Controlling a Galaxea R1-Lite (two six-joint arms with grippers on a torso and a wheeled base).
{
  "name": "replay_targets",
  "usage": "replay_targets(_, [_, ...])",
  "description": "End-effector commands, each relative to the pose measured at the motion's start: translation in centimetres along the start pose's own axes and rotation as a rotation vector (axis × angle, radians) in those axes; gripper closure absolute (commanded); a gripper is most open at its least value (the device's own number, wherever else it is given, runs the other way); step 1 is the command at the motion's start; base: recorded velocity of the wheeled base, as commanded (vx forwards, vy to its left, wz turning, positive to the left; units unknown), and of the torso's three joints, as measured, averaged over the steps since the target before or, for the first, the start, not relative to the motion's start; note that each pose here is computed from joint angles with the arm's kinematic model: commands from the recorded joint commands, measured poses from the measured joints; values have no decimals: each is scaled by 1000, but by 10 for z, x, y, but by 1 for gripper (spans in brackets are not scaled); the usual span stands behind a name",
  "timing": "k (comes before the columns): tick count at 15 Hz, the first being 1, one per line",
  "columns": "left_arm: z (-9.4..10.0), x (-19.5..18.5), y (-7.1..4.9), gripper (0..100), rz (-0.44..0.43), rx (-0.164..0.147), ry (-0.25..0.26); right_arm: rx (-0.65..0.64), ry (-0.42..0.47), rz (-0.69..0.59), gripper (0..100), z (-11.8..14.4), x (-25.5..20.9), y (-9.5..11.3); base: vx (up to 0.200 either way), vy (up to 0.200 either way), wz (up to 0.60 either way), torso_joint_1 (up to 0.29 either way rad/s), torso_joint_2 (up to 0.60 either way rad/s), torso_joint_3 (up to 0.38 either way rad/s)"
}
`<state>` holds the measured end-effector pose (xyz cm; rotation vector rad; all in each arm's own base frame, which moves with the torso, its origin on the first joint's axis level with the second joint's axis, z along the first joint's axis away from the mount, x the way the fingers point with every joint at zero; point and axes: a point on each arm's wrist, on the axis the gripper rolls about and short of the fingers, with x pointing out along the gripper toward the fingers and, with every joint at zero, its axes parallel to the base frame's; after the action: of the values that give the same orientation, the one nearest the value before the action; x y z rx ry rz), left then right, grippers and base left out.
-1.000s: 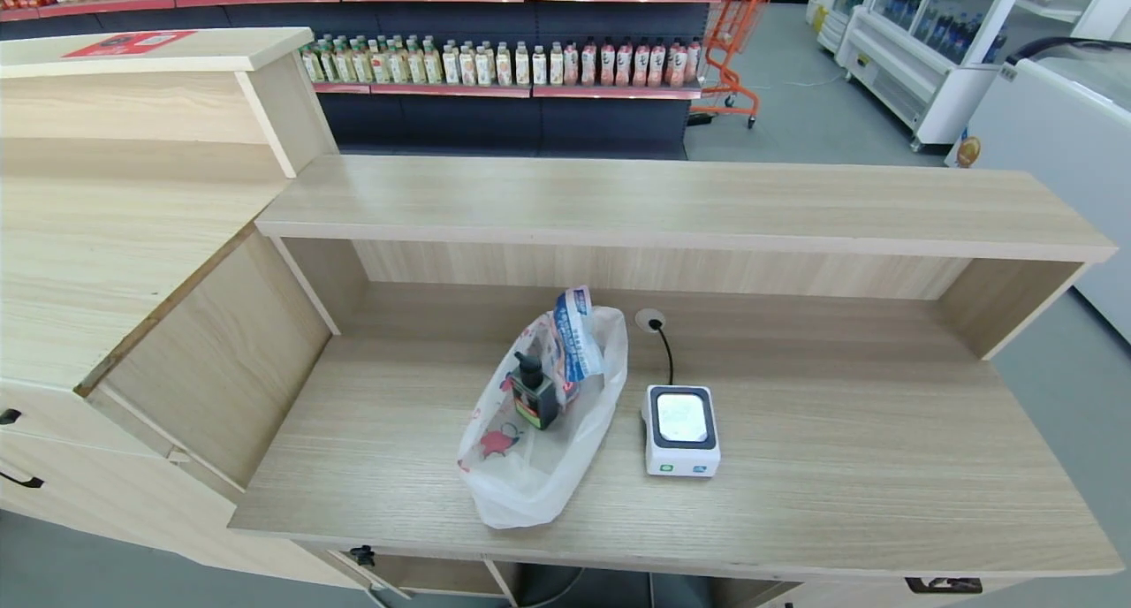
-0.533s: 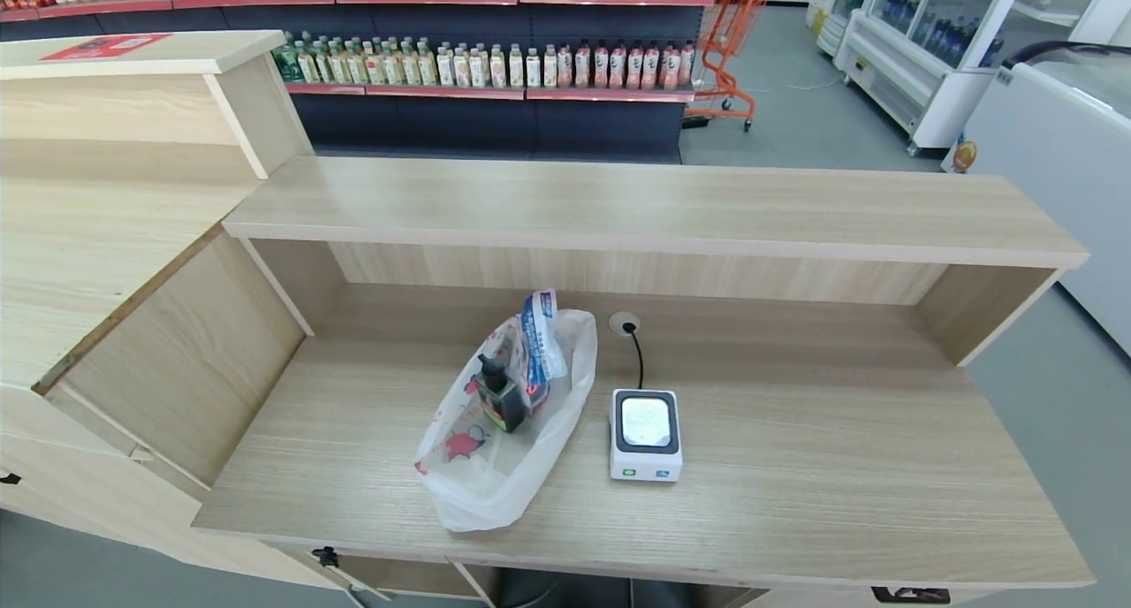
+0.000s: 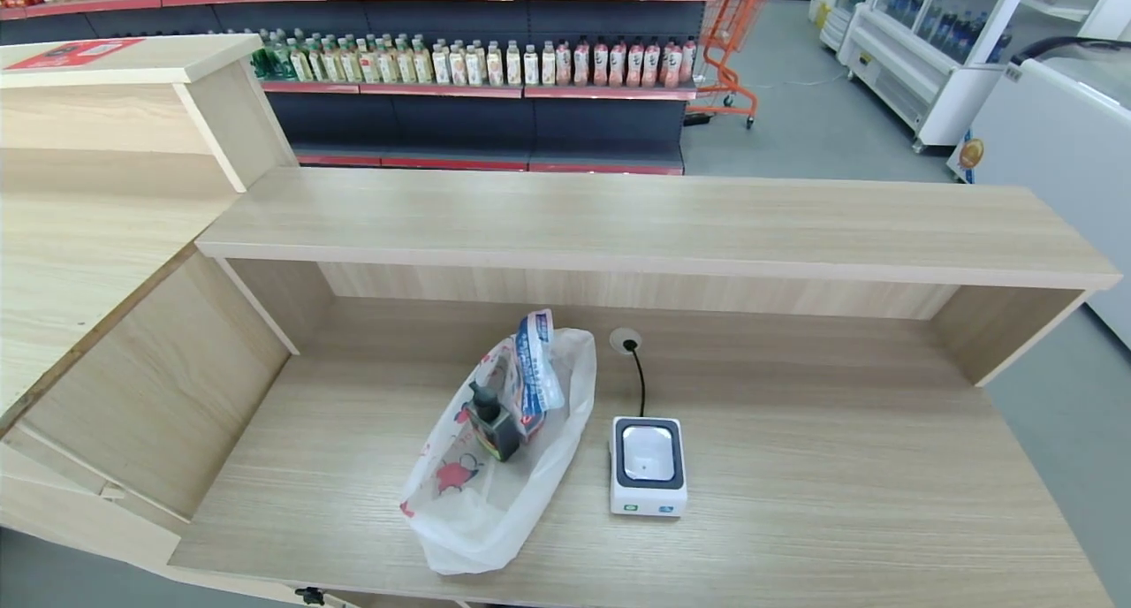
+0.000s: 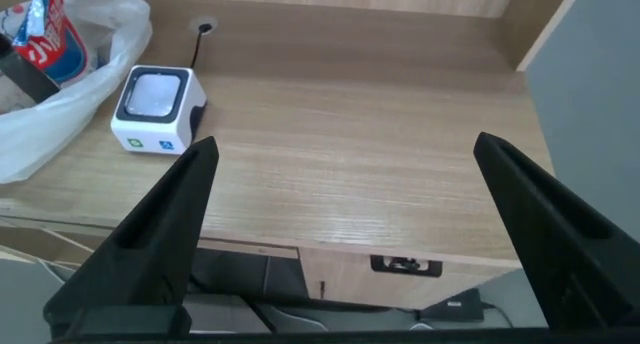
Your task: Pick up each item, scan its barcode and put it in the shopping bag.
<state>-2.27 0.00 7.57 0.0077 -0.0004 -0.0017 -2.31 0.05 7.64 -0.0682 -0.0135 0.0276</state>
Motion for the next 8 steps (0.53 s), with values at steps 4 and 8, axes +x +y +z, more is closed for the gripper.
replay_targets(4, [0, 0, 0, 0, 0, 0, 0, 4, 3, 0, 100, 0, 0, 0, 0, 0, 0, 0, 0, 0])
replay_targets(8, [0, 0, 0, 0, 0, 0, 0, 4, 5, 0, 100, 0, 0, 0, 0, 0, 0, 0, 0, 0])
